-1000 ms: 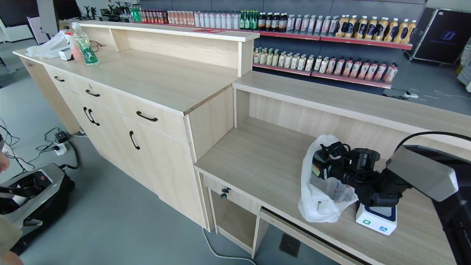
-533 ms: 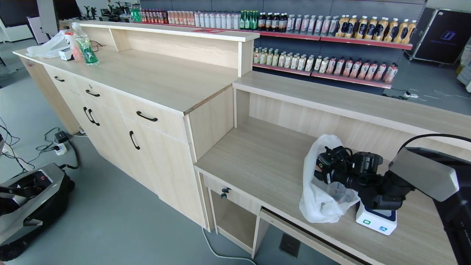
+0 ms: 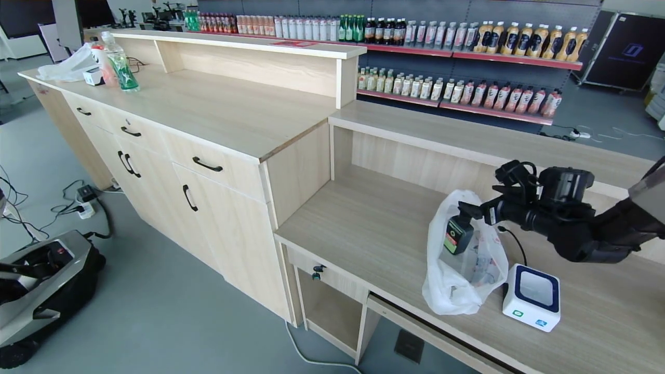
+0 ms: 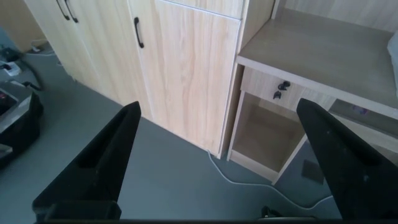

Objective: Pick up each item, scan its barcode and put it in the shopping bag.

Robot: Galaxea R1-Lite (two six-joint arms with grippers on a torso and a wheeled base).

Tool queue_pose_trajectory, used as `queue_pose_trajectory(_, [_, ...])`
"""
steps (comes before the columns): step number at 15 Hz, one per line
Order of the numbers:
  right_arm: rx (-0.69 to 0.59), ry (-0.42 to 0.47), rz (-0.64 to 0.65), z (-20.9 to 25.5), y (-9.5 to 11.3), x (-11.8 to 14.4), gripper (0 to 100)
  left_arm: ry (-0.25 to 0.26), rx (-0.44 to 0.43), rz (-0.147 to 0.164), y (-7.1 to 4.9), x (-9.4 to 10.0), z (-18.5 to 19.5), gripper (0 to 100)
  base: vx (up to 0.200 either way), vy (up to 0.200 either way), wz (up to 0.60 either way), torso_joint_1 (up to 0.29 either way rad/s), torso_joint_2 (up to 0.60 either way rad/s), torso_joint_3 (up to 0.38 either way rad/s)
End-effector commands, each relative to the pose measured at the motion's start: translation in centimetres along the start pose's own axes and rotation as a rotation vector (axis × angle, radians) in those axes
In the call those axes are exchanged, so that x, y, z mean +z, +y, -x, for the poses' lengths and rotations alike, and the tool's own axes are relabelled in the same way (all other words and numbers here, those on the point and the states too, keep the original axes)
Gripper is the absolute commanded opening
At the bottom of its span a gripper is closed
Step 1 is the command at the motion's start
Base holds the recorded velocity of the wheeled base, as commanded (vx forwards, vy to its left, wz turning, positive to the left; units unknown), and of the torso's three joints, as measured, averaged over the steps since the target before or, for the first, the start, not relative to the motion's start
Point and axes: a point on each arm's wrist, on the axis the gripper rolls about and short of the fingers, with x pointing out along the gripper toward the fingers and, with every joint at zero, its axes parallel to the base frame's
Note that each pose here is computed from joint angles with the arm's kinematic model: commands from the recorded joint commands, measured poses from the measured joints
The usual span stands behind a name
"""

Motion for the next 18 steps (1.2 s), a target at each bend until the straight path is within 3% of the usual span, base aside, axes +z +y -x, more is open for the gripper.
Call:
queue_pose_trajectory(1, [-0.135,0.017,0.085,11.7,-2.8,5.8,100,0.001,0.000,0.000,0.0,0.0,0.0,100,0.000,0.000,0.00,0.000,0.00,0.000])
queue_pose_trajectory(3, [-0.204,0.030,0.059,17.2,-3.1,7.2,100,0.001,0.000,0.000,0.0,0.0,0.0,100,0.000,0.000,-0.60,0.002,0.01,0.005])
queue_pose_trajectory(6, [-0.332,0.069,0.005,20.2,-4.8,9.2,100,0.001,0.000,0.000,0.0,0.0,0.0,100,0.000,0.000,-0.60,-0.001,0.00,0.004])
queue_pose_trajectory(7, [-0.593,0.142,-0.147,20.9,-6.5,10.3,100,0.001,0.000,0.000,0.0,0.0,0.0,100,0.000,0.000,-0.60,0.012,0.01,0.007])
queue_pose_trajectory(8, [-0.739,0.209,-0.304,20.2,-7.6,10.3,100,0.001,0.000,0.000,0.0,0.0,0.0,100,0.000,0.000,-0.60,-0.002,0.00,0.007])
queue_pose_trajectory(10, [-0.883,0.406,-0.505,19.1,-8.8,8.2,100,0.001,0.000,0.000,0.0,0.0,0.0,100,0.000,0.000,-0.30,-0.001,0.00,0.001])
queue_pose_trajectory(12, [-0.916,0.466,-0.648,17.3,-10.3,4.6,100,0.001,0.000,0.000,0.0,0.0,0.0,100,0.000,0.000,0.00,0.000,0.00,0.000])
queue_pose_trajectory(15, [-0.940,0.480,-0.864,14.3,-11.0,0.2,100,0.001,0.000,0.000,0.0,0.0,0.0,100,0.000,0.000,0.00,0.000,0.00,0.000])
queue_pose_trajectory(18, [-0.958,0.503,-0.894,13.2,-12.6,-2.0,100,0.001,0.000,0.000,0.0,0.0,0.0,100,0.000,0.000,0.00,0.000,0.00,0.000])
